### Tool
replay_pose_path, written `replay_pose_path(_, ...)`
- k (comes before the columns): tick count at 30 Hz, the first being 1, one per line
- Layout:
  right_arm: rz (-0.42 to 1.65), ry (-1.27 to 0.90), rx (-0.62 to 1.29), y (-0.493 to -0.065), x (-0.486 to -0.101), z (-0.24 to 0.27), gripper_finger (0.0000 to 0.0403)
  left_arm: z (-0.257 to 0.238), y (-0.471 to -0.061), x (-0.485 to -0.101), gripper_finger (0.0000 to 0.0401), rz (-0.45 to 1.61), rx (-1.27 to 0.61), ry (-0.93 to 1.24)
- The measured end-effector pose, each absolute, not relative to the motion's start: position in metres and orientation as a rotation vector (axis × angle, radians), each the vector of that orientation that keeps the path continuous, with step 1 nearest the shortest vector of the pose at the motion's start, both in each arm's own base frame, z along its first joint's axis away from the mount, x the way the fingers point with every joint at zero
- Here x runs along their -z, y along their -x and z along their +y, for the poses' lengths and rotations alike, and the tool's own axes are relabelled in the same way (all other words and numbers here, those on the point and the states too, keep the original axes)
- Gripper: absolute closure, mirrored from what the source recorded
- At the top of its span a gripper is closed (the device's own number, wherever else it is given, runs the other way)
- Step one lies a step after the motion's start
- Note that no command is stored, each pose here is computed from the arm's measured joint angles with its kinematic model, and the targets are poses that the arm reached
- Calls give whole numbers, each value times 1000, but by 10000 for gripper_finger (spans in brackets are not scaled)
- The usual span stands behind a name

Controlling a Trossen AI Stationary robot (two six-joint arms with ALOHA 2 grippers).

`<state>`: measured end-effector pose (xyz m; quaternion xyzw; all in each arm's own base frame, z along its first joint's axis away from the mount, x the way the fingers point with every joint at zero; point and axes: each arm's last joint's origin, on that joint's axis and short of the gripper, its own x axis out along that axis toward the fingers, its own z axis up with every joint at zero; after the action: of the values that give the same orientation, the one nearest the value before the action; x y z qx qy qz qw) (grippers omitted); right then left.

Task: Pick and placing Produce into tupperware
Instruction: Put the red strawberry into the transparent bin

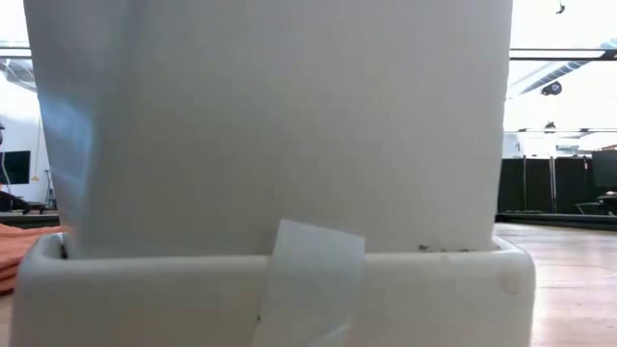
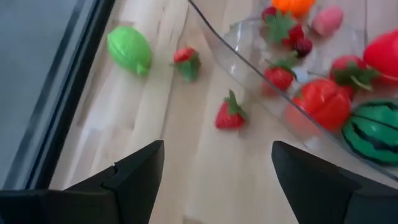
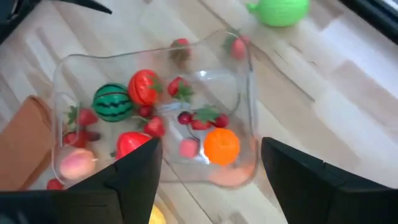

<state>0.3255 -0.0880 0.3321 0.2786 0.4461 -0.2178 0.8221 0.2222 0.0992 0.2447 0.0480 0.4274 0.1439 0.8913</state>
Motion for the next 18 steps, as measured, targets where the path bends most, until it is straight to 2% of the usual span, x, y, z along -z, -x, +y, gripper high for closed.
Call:
replay_pose_path(6, 937, -589, 533, -308, -346, -85, 147, 125, -233, -221, 118, 890, -193, -34)
replay_pose_path(12, 979, -581, 569, -300, -347, -84, 153, 135, -248, -186, 118, 1000, -54, -191)
replay_pose_path(18, 1020, -586, 579, -298, -344, -82, 157, 140, -258, -170, 118, 991, -7, -228)
